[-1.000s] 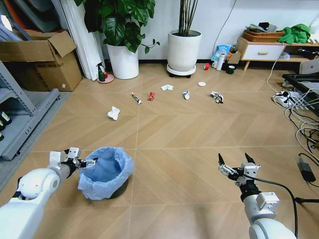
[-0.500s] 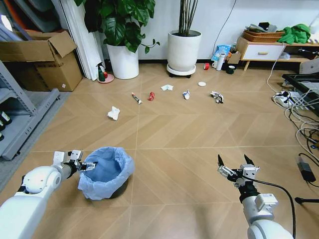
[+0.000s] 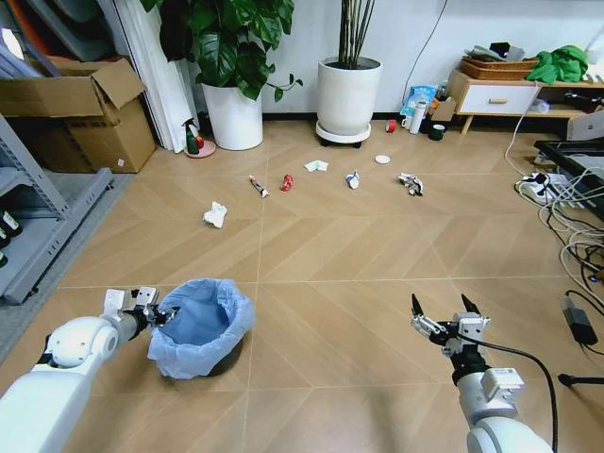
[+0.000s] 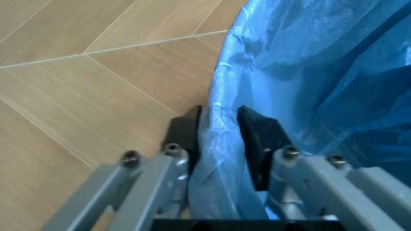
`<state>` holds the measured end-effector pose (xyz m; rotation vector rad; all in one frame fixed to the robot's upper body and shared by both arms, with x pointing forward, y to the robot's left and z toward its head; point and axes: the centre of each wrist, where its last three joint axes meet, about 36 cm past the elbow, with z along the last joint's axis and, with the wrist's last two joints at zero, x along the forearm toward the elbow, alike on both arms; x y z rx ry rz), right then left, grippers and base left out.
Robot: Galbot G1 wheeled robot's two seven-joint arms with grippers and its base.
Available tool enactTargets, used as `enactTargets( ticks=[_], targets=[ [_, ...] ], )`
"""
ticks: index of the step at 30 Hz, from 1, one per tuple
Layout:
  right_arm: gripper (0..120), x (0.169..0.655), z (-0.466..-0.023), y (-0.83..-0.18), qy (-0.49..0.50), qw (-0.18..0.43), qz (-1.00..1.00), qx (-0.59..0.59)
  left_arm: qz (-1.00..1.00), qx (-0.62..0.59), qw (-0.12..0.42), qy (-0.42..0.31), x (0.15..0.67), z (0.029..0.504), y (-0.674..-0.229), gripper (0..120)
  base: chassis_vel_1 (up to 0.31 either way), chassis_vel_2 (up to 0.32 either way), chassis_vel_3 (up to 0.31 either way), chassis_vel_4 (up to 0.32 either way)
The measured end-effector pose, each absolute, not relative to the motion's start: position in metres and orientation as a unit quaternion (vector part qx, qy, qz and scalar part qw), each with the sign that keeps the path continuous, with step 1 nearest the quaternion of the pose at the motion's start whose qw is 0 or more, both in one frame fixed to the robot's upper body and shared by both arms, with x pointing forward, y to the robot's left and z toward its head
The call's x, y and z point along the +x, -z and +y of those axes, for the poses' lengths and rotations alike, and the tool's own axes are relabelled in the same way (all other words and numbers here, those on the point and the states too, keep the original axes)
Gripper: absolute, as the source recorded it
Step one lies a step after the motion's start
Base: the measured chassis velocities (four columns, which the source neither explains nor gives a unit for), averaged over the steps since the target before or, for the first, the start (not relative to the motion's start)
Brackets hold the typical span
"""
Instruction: Pick up the trash bin and place the garbage on the floor into it.
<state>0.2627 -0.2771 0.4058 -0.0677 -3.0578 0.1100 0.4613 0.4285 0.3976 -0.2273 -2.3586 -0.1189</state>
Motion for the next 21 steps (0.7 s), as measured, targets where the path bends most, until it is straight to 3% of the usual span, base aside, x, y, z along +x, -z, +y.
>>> enactTargets(
  ticks=[1, 4, 6, 21],
  targets=[
    [100, 0.263, -0.277, -0.406, -0.036, 0.041, -0.998, -0.022, -0.922, -0.089, 0.375, 0.046, 0.461, 0.429, -0.398, 19, 0.000, 0.000, 0.000, 0.000],
    [100, 0.263, -0.276, -0.405, -0.033, 0.041, -0.998, -0.023, -0.923, -0.095, 0.372, 0.042, 0.461, 0.429, -0.396, 3, 0.000, 0.000, 0.000, 0.000],
    [100, 0.263, -0.276, -0.405, -0.033, 0.041, -0.998, -0.023, -0.923, -0.097, 0.371, 0.041, 0.461, 0.429, -0.396, 0, 0.000, 0.000, 0.000, 0.000],
    [100, 0.270, -0.283, -0.418, -0.027, 0.037, -0.998, -0.041, -0.945, -0.040, 0.323, -0.006, 0.447, 0.419, -0.407, 0, 0.000, 0.000, 0.000, 0.000]
  ],
)
